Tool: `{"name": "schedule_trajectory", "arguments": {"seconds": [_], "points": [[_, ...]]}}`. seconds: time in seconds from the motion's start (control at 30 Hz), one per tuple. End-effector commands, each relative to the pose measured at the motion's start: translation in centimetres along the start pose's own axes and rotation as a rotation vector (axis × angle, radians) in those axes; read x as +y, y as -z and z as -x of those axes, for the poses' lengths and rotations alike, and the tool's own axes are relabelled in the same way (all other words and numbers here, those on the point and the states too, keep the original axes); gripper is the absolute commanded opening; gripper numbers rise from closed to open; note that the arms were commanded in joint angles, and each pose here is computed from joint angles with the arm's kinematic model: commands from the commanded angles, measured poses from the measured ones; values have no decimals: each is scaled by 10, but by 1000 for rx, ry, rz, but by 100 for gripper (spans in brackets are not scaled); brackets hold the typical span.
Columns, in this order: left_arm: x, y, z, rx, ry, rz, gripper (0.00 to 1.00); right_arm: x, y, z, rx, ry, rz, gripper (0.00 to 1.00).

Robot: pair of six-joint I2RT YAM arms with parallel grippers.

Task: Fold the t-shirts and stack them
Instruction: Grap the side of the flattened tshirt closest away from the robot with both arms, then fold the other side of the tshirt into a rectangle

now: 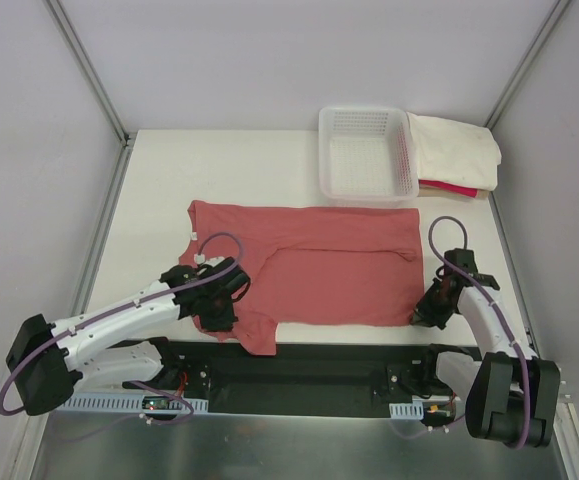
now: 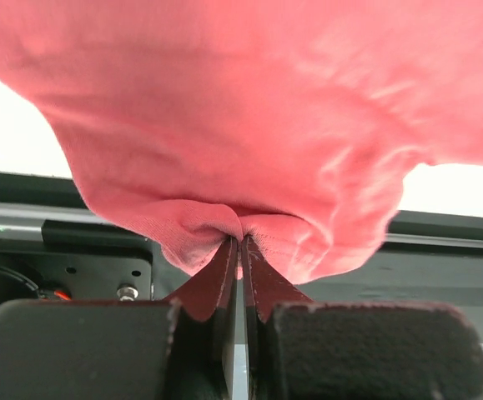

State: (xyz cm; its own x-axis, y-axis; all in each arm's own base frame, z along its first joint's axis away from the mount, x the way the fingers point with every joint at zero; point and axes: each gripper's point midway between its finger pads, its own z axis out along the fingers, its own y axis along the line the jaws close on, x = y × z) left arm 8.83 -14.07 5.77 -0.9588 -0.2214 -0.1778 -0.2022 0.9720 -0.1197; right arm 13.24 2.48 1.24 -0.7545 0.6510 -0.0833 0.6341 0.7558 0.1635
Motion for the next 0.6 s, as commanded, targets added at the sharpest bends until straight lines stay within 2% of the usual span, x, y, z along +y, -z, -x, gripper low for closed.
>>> {"name": "schedule_trajectory", "arguments": {"seconds": [0.0, 0.23, 0.57], "points": [[-7, 16, 25, -71, -24, -20, 0, 40, 21, 39, -134, 87, 158, 1], [-16, 26, 53, -136, -17, -51, 0, 63, 37, 56, -188, 163, 218, 1], [-39, 36, 112, -244, 4, -91, 0, 92, 53, 93, -294, 160, 262, 1]]}}
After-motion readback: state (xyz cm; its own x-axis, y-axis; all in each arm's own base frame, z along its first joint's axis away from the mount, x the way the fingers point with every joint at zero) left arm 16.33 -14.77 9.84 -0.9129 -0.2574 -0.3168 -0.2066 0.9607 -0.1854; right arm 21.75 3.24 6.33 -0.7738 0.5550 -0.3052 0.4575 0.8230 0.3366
